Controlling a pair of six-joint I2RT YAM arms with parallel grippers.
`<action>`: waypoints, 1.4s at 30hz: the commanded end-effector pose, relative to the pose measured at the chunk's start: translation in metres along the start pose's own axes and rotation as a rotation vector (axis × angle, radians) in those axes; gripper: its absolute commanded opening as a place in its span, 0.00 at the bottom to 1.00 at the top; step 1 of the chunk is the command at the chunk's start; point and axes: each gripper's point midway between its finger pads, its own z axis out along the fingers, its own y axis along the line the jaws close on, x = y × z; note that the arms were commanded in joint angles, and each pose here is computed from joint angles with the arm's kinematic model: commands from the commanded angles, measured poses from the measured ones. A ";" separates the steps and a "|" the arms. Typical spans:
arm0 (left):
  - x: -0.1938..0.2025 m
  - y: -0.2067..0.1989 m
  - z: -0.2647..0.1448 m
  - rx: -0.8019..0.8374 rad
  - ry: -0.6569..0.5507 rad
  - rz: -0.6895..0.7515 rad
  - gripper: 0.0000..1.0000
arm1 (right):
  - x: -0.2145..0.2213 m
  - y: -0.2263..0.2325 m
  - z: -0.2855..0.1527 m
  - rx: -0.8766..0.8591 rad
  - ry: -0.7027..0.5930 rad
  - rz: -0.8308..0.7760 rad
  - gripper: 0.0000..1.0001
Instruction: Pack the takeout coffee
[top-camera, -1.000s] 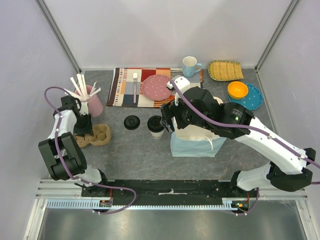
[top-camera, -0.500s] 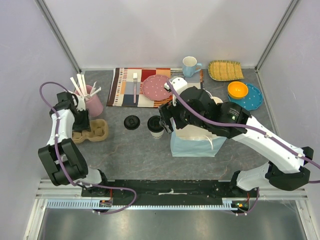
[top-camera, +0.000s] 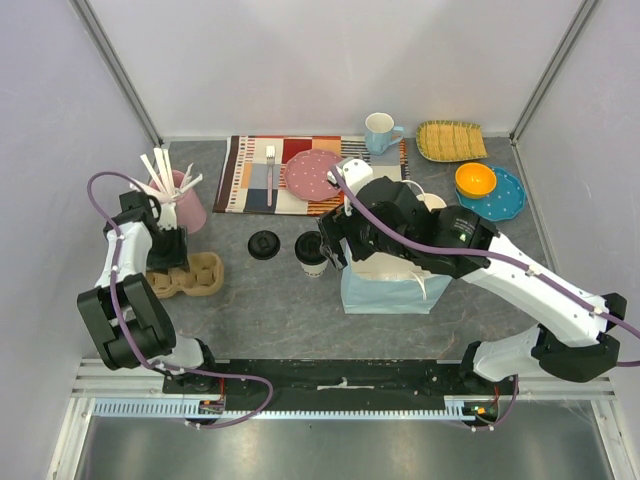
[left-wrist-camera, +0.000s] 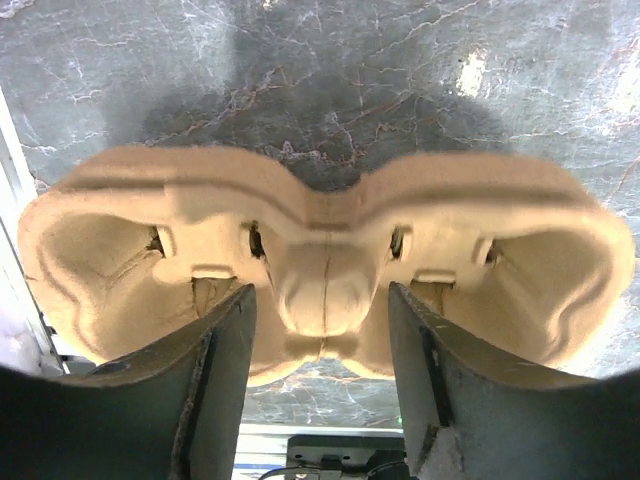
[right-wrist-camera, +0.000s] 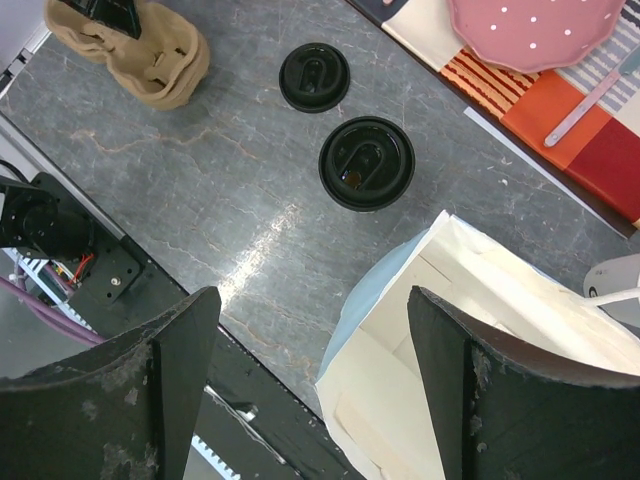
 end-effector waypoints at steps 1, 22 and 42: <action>-0.020 0.002 -0.017 0.010 -0.059 0.053 0.67 | -0.007 0.002 -0.008 -0.017 -0.040 0.005 0.84; -0.034 0.085 -0.029 -0.166 -0.049 0.046 0.67 | -0.006 0.001 -0.010 -0.015 -0.038 0.007 0.83; -0.026 0.095 0.001 -0.121 0.018 0.000 0.32 | -0.004 0.001 -0.006 -0.011 -0.026 -0.009 0.84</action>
